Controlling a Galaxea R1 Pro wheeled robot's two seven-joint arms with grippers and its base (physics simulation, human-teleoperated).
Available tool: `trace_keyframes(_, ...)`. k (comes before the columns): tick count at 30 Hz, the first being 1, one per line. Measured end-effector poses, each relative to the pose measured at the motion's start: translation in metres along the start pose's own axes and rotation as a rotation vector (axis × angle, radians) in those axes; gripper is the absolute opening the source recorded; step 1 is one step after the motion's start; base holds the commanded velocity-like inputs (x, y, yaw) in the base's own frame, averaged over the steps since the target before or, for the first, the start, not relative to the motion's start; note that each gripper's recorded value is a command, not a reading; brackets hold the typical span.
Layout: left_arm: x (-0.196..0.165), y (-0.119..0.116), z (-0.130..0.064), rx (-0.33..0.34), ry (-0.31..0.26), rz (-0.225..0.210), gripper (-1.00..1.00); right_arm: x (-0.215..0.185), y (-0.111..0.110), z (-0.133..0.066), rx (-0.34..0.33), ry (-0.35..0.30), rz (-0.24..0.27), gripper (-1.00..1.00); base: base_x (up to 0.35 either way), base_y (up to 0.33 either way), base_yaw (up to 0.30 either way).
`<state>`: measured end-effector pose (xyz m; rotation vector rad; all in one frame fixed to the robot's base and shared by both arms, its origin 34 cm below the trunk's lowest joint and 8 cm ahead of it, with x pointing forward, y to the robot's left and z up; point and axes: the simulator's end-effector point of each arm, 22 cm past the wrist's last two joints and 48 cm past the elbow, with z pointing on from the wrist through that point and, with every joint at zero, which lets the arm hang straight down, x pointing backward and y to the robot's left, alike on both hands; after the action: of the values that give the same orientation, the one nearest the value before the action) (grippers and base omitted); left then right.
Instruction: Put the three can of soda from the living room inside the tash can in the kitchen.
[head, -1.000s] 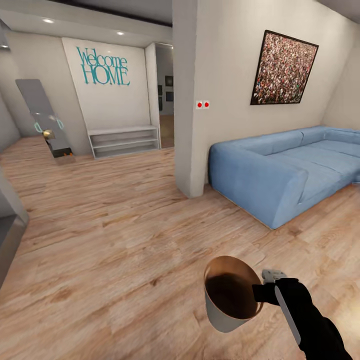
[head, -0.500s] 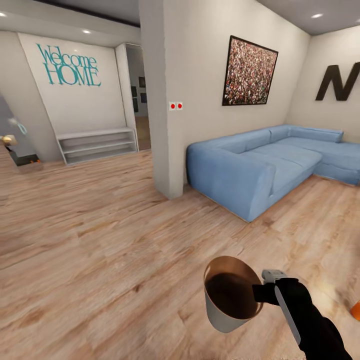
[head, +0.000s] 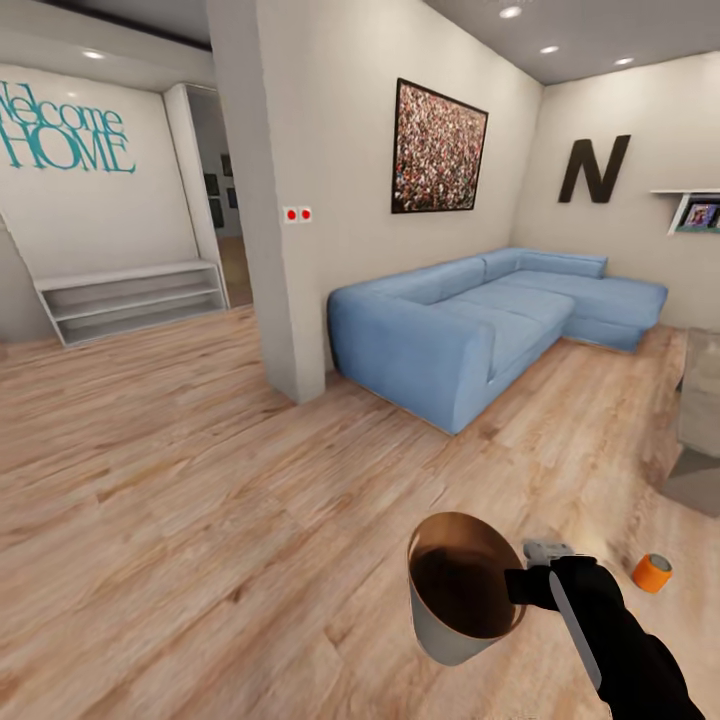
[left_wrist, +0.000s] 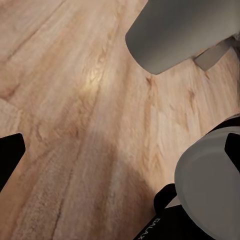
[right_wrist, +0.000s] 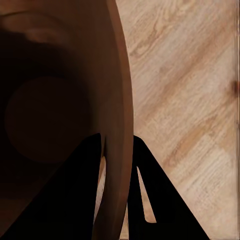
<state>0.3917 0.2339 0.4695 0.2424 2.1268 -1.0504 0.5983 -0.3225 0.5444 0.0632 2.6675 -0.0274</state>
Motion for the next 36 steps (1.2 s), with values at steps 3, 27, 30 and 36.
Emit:
trace_keyframes(3, -0.0003, -0.0001, 0.0, 0.0, 0.0, 0.001, 1.0, -0.0004, -0.0002, -0.0004, 0.001, -0.001, 0.0, -1.0, 0.0, 0.0, -0.3)
trace_keyframes(27, -0.0033, -0.0008, 0.0, 0.002, -0.006, 0.008, 1.0, -0.0034, 0.0001, -0.0039, -0.001, -0.011, 0.0, -1.0, 0.0, 0.0, -0.3)
trace_keyframes(30, -0.0037, -0.0009, 0.0, 0.002, -0.007, 0.009, 1.0, -0.0037, 0.0, -0.0044, 0.0, -0.011, 0.0, -1.0, 0.0, 0.0, -0.3)
trace_keyframes(36, -0.0045, -0.0011, 0.0, 0.002, -0.009, 0.011, 1.0, -0.0045, 0.0, -0.0053, -0.001, -0.014, 0.0, -1.0, 0.0, 0.0, -0.3)
